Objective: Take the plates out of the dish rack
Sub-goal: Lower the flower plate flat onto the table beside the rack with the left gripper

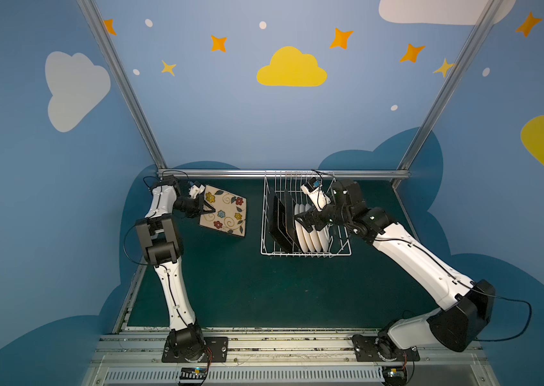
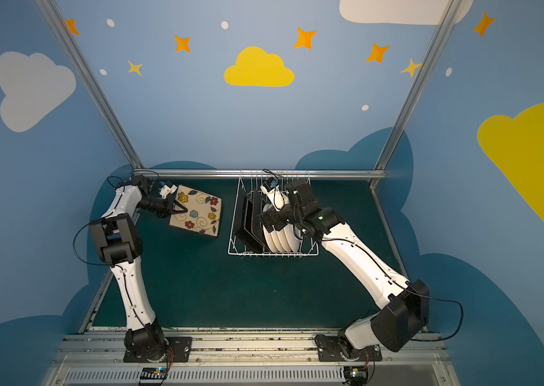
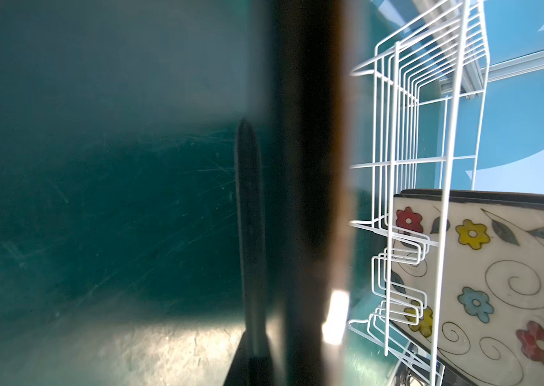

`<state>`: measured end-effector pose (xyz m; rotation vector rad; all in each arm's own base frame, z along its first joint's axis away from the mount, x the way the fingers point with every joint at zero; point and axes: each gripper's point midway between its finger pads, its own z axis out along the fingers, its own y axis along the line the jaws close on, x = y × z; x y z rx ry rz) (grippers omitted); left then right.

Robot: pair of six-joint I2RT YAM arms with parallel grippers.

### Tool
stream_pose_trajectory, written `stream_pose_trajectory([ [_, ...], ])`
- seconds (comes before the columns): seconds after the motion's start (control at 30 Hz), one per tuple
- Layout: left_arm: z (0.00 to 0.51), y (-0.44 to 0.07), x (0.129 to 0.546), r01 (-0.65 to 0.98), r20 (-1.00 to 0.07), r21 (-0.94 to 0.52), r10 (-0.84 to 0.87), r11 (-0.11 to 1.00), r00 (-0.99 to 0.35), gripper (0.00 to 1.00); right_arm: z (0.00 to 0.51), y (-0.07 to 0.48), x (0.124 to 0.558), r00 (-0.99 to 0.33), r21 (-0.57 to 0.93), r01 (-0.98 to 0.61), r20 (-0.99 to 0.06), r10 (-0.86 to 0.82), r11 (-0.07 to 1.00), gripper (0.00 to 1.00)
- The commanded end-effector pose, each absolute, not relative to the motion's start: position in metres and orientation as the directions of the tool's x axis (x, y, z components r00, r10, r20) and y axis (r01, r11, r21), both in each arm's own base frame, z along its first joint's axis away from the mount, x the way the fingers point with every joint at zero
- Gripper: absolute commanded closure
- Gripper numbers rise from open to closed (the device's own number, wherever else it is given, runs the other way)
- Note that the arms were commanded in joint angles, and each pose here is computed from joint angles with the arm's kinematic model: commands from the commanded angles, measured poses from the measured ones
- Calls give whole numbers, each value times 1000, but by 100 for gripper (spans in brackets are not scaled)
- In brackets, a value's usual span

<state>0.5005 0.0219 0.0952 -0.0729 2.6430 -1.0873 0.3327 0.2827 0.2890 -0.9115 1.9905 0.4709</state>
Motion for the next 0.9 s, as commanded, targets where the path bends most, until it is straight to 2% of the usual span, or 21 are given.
stream_pose_trajectory([
  [0.0,134,7,509,151,-310,-767,-154,624,-938,97,294,279,326,-361,-6,-746,-836,-413,665,9],
  [0.2,108,12,511,97,-254,-762,-158,640,-954,97,295,279,324,-367,1,-744,-836,-408,668,9],
  [0.4,82,18,511,47,-201,-747,-158,664,-967,88,295,276,322,-374,3,-740,-832,-409,672,9],
  [0.87,46,41,513,-39,-147,-652,-177,757,-973,48,295,276,319,-381,7,-739,-829,-409,674,9],
])
